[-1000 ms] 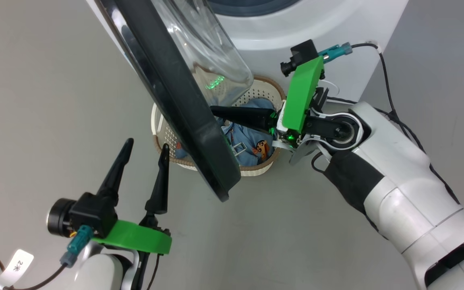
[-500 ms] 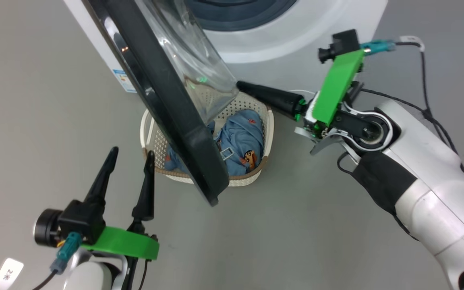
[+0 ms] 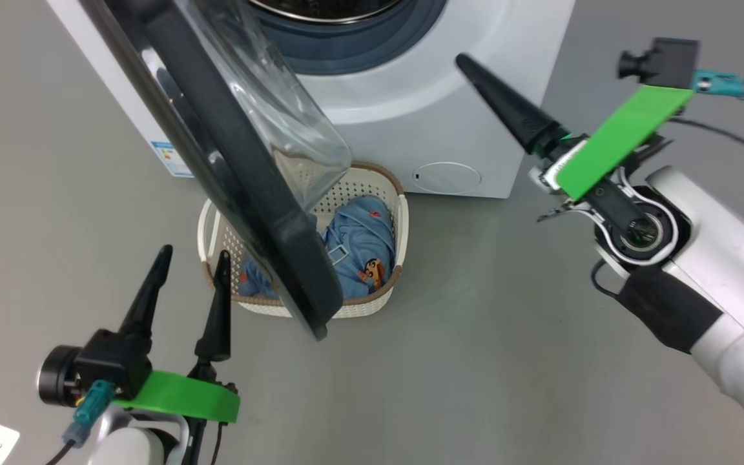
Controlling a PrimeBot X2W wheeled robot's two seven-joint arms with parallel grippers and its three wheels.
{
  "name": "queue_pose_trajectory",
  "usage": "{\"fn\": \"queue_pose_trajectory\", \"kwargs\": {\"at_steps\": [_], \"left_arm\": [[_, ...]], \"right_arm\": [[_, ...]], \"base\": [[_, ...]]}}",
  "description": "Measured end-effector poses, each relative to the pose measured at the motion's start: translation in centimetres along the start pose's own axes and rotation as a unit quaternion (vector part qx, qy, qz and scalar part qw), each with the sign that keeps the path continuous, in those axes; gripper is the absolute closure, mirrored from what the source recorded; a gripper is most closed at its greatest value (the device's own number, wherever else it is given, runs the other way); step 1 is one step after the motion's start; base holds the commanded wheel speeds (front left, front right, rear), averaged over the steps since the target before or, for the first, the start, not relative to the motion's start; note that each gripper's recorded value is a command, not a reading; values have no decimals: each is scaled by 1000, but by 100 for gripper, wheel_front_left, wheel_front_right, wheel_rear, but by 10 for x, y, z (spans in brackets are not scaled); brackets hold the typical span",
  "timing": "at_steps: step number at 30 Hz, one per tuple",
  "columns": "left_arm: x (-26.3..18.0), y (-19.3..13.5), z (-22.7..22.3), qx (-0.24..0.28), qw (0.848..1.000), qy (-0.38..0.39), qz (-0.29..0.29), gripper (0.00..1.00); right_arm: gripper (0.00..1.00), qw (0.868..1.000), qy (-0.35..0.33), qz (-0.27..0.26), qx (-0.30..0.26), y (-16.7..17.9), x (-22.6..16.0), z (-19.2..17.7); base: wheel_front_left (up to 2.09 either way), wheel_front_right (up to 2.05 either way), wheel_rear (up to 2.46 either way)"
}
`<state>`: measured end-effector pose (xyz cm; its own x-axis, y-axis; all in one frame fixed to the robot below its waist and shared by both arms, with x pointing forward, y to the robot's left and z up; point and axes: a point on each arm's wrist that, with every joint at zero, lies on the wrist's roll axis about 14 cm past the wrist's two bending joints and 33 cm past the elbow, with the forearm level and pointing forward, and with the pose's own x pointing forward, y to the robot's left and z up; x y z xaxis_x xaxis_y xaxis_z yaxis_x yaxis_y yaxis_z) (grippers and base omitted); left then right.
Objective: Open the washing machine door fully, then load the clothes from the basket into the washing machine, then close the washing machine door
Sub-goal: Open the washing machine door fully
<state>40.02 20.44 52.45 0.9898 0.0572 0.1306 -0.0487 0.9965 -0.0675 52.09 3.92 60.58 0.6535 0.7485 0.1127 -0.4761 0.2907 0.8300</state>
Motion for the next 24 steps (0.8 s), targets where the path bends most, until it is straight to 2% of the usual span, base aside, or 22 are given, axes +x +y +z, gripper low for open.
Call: {"fn": "queue_pose_trajectory", "kwargs": {"at_steps": [6,13,17,24], "left_arm": [[0,-2,3,-6,1000,-6,-2,0],[-1,-4,5,-7,1000,-9,-5,0],[-1,-4,8,-8,1000,-13,-4,0],[-8,-4,6,-7,1000,-10,-4,0]], "right_arm": [[0,990,-86,16,-112,12,-20,31],[0,970,-104,-11,-218,-5,-47,35],[0,956,-138,-32,-257,-12,-65,44],[0,935,-175,-85,-296,-31,-107,34]], "base": [[0,0,0],[0,0,0],[0,0,0],[0,0,0]]}}
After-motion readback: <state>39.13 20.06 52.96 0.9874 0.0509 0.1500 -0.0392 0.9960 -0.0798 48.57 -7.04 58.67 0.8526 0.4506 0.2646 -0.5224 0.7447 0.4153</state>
